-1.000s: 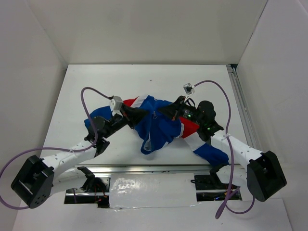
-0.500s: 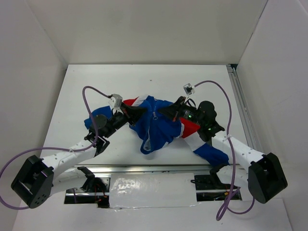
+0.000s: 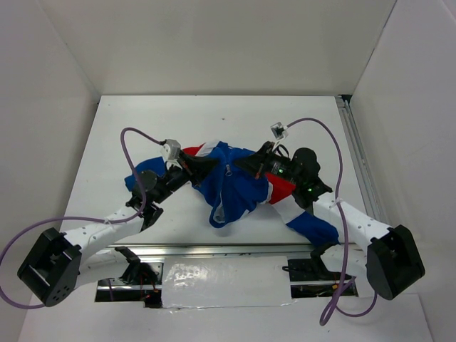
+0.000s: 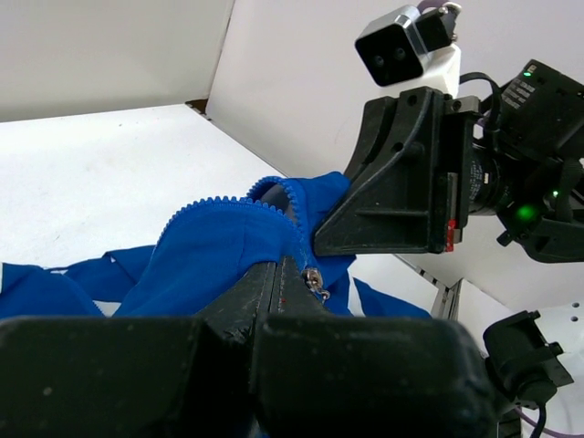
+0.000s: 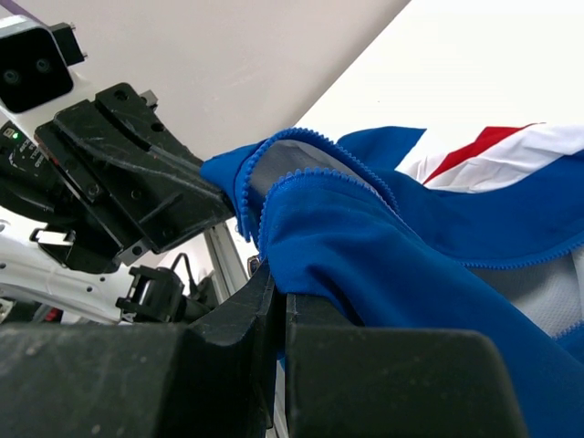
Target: Zip up the jacket
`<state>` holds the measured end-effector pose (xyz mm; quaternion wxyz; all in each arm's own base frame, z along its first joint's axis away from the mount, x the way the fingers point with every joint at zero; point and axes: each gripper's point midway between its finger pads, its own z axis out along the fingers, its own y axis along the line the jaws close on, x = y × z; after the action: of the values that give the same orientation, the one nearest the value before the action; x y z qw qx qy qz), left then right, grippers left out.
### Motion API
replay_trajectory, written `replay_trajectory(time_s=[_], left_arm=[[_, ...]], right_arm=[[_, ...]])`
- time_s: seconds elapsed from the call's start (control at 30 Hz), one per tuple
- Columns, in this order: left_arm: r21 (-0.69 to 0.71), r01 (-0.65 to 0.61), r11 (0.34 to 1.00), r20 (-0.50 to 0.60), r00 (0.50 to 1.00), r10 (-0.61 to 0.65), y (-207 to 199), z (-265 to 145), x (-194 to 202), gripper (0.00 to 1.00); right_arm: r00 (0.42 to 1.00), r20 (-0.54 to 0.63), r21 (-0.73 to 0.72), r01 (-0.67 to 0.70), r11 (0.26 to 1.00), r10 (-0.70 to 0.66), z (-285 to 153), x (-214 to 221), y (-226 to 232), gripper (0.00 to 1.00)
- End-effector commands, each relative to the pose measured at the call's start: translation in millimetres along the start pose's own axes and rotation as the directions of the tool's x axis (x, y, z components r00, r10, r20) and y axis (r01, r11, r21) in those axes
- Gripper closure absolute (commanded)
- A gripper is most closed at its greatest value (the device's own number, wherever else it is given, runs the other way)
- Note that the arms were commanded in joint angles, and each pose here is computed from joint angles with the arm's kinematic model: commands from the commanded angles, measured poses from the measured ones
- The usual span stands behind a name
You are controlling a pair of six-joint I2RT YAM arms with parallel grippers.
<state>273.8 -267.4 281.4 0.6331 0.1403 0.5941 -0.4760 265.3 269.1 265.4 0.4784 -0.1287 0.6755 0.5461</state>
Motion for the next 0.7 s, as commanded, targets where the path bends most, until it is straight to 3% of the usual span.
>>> replay_trajectory(time_s=[0.0, 0.67], left_arm=[[0.077, -0.022, 0.997, 0.089, 0.996, 0.015, -18.4, 2.1, -23.2, 1.0], [0.067, -0.031, 0.997, 0.085, 0.996, 0.025, -13.4, 1.3, -16.5, 1.0]], right_arm=[[0.998, 0.045, -0.044, 0.036, 0.998, -0.034, 6.9, -21.8, 15.5, 1.0], [0.998, 0.056, -0.055, 0.041, 0.998, -0.038, 4.6, -27.4, 22.1, 1.0]])
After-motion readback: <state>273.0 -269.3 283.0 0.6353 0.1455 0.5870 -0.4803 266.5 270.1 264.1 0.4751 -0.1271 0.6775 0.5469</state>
